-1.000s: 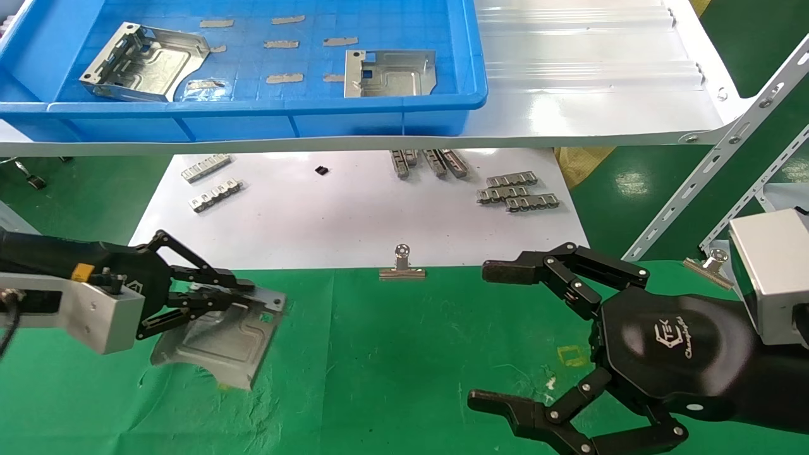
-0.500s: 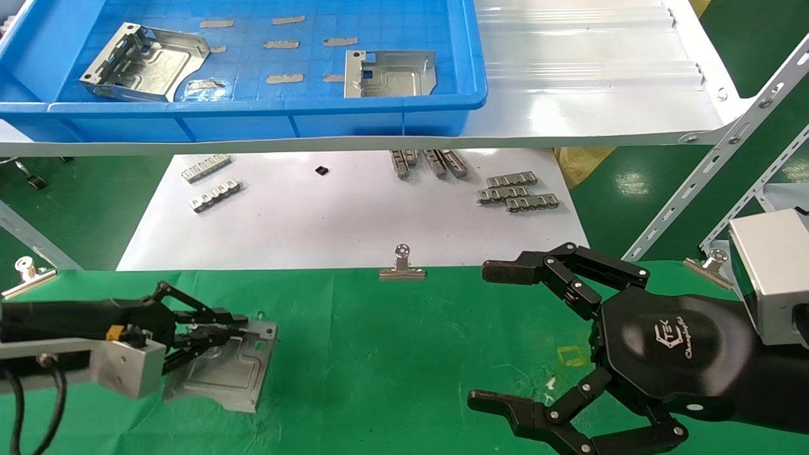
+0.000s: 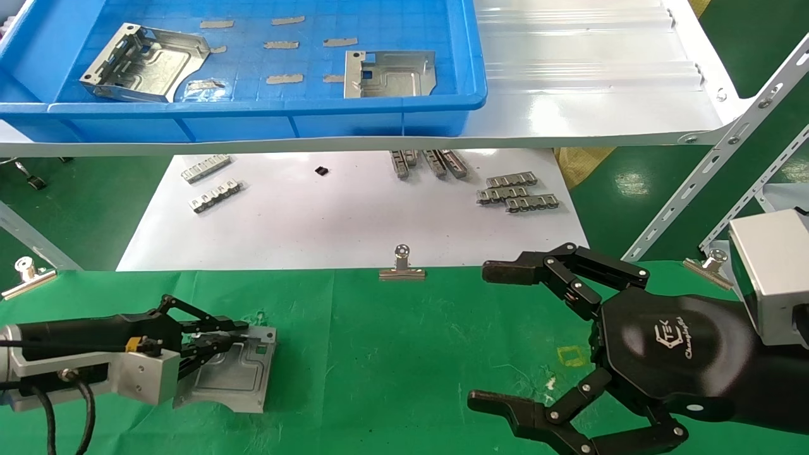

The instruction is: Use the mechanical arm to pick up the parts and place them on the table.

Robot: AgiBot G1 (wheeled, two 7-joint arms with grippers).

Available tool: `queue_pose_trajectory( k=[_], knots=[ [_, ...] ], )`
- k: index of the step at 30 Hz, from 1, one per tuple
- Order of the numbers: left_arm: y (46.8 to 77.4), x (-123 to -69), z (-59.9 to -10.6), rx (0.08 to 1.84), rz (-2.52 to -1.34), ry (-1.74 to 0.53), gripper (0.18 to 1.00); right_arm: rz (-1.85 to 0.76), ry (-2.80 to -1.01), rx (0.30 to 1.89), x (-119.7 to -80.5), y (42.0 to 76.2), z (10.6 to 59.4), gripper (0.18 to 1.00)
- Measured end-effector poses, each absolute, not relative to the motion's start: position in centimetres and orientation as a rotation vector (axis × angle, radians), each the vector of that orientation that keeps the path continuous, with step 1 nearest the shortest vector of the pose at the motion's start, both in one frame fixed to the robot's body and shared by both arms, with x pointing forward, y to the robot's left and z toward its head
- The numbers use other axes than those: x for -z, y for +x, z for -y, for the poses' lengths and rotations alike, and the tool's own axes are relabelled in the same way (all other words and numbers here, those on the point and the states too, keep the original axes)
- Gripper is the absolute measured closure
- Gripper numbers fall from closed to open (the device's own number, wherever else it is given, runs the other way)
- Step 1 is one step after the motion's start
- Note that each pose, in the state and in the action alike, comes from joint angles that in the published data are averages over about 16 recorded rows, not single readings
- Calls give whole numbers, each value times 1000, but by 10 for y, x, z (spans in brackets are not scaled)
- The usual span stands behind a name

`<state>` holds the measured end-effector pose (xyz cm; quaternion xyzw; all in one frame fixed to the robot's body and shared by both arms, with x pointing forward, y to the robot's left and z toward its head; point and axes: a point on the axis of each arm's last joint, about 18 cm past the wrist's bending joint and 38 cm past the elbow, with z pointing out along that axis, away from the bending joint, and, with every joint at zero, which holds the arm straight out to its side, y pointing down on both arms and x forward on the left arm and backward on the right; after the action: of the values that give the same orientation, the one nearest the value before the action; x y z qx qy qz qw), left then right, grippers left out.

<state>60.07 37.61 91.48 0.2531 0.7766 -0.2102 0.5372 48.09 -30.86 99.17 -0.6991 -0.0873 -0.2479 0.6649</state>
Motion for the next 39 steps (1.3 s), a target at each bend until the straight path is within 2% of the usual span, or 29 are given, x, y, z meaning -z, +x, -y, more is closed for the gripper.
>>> queue_pose_trajectory(
  k=[9, 17, 30, 39],
  knots=[
    [596, -915, -375, 506, -1850, 606, 891, 197, -1579, 560, -992, 481, 309, 178],
    [585, -920, -370, 654, -1878, 542, 783, 197, -1579, 560, -992, 481, 309, 178],
    [580, -935, -365, 1082, -1917, 260, 488, 197, -1579, 560, -992, 481, 309, 178],
    [578, -938, -363, 1160, -1910, 224, 306, 197, -1579, 560, -992, 481, 309, 178]
  ],
)
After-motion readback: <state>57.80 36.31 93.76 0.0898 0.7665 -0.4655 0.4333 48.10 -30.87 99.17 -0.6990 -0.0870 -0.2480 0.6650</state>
